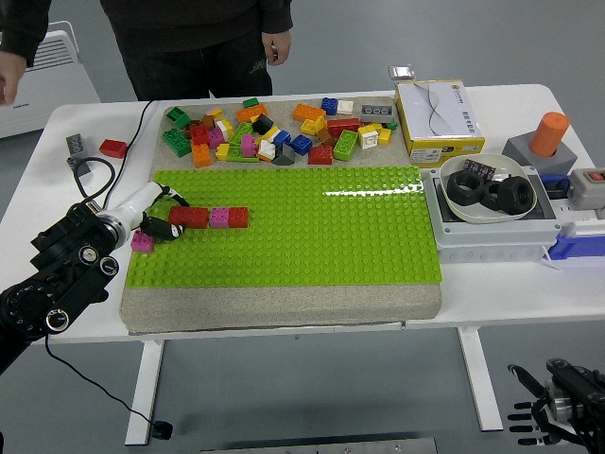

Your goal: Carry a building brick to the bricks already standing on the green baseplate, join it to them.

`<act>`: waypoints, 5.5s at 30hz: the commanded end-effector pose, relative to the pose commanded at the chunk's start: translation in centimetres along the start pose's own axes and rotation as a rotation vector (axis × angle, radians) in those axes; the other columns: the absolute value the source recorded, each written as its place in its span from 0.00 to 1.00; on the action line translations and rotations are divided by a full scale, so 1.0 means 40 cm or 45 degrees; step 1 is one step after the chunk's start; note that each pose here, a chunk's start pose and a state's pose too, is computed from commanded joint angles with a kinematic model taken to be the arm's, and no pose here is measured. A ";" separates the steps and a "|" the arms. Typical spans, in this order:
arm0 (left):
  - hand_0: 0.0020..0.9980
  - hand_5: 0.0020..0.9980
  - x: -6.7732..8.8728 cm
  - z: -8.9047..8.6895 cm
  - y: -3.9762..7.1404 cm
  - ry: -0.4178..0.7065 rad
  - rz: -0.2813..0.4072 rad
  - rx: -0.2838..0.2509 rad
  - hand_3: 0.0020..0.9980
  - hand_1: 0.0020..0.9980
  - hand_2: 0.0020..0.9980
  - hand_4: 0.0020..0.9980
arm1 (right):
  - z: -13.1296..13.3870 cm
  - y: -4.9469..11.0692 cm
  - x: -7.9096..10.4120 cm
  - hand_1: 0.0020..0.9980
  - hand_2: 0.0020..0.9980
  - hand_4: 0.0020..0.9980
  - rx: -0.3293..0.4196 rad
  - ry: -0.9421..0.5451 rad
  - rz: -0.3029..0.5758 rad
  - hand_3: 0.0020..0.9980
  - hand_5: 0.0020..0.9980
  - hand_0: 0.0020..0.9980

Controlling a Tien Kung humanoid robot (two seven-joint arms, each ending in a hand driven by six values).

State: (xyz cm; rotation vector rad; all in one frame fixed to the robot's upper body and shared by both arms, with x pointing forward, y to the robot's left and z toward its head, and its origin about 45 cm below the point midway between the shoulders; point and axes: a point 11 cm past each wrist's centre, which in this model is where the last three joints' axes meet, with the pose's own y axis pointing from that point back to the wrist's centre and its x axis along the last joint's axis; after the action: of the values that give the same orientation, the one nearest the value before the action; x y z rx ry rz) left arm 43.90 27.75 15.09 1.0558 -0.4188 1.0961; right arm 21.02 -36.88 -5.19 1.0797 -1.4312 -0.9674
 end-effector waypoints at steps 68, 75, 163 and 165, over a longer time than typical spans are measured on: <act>1.00 1.00 -0.031 0.062 0.102 -0.345 0.167 -0.191 0.73 1.00 1.00 0.89 | 0.028 -0.009 0.006 0.51 0.61 0.87 -0.036 -0.017 0.008 0.77 1.00 0.54; 1.00 1.00 -0.036 0.031 0.088 -0.339 0.153 -0.148 0.73 1.00 1.00 0.89 | 0.027 -0.009 0.005 0.52 0.61 0.87 -0.035 -0.017 0.007 0.77 1.00 0.54; 1.00 0.75 0.055 -0.012 0.155 -0.147 0.380 -0.103 0.73 0.98 1.00 0.81 | 0.047 -0.016 0.009 0.51 0.60 0.87 -0.062 -0.017 0.009 0.77 1.00 0.54; 1.00 0.75 0.072 -0.023 0.185 -0.081 0.429 -0.154 0.73 0.98 1.00 0.81 | 0.054 -0.018 0.010 0.51 0.60 0.87 -0.071 -0.021 0.009 0.77 1.00 0.54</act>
State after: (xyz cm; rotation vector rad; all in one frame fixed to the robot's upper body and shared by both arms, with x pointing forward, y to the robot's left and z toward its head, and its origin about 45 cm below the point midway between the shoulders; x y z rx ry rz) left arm 38.55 30.49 20.33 0.9350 -0.7244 1.3191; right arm 18.96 -37.45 -6.05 1.0274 -1.4125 -1.0072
